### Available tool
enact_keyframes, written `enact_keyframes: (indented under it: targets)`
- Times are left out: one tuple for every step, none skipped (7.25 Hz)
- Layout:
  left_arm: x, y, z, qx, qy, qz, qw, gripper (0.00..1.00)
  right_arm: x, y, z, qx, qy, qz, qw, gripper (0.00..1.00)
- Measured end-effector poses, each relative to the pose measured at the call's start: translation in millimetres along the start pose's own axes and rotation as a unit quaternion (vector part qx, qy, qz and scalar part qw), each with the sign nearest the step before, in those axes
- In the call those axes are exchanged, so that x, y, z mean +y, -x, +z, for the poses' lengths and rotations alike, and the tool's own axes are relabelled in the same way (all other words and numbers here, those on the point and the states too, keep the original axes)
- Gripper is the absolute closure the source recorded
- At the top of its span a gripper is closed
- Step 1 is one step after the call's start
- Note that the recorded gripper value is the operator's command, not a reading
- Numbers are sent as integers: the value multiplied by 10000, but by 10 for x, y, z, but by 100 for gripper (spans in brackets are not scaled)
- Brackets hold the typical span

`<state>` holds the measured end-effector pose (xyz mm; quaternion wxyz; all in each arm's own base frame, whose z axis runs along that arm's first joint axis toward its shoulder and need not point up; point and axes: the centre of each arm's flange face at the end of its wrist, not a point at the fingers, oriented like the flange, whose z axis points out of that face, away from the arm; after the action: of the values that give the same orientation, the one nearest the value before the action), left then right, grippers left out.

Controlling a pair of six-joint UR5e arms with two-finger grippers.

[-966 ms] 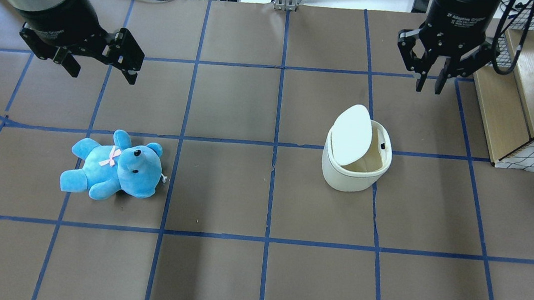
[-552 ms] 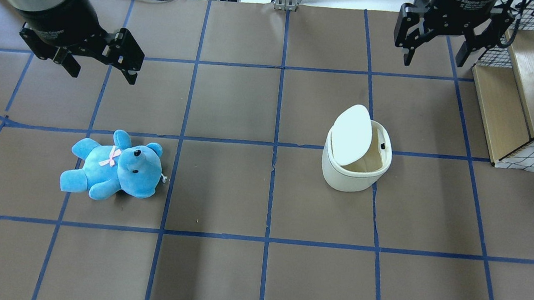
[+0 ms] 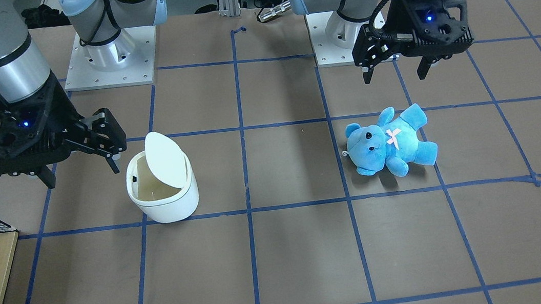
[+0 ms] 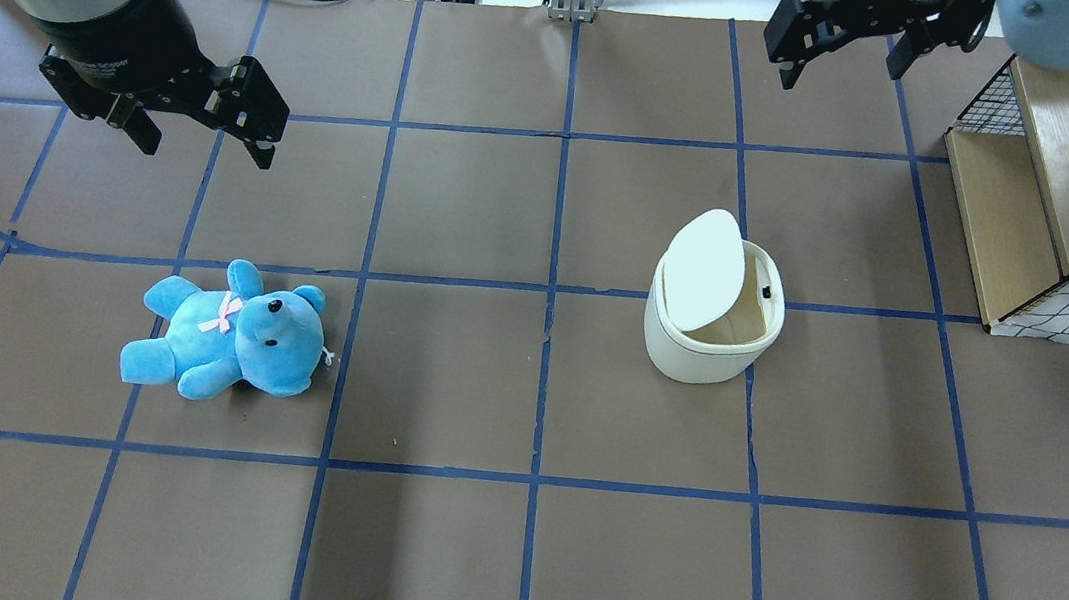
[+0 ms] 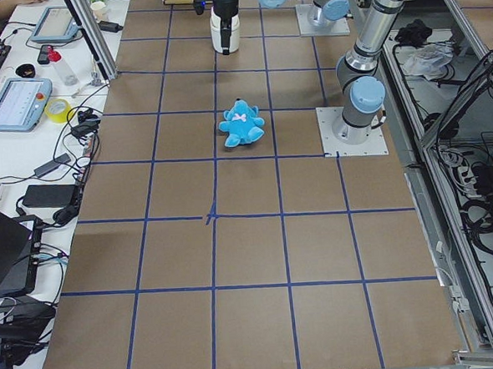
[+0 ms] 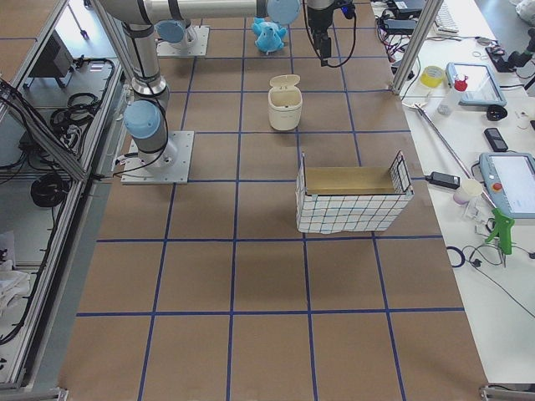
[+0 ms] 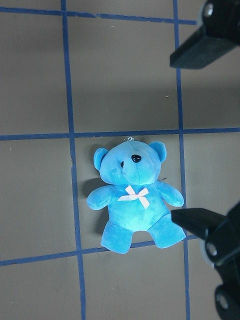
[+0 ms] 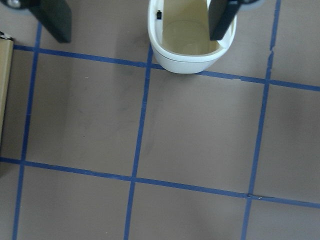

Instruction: Open trash can with right arm

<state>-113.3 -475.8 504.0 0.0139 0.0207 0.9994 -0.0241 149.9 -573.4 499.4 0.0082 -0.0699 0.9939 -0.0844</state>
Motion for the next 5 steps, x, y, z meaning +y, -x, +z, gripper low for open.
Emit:
enact_keyframes:
  targets:
    - [0, 0, 0, 0, 0, 0, 10000, 0, 11, 35, 58, -177, 8, 147, 9997, 0]
    - [0, 0, 0, 0, 0, 0, 10000, 0, 19, 42, 86, -222, 31, 205, 9995, 0]
    - [0, 0, 0, 0, 0, 2, 10000, 0, 29, 35, 104, -198, 68, 222, 9995, 0]
    - [0, 0, 0, 0, 0, 3, 10000, 0, 59, 19, 143, -120, 202, 230, 9995, 0]
    - [0, 0, 0, 0, 0, 2, 10000, 0, 127, 6, 215, -50, 474, 244, 9986, 0]
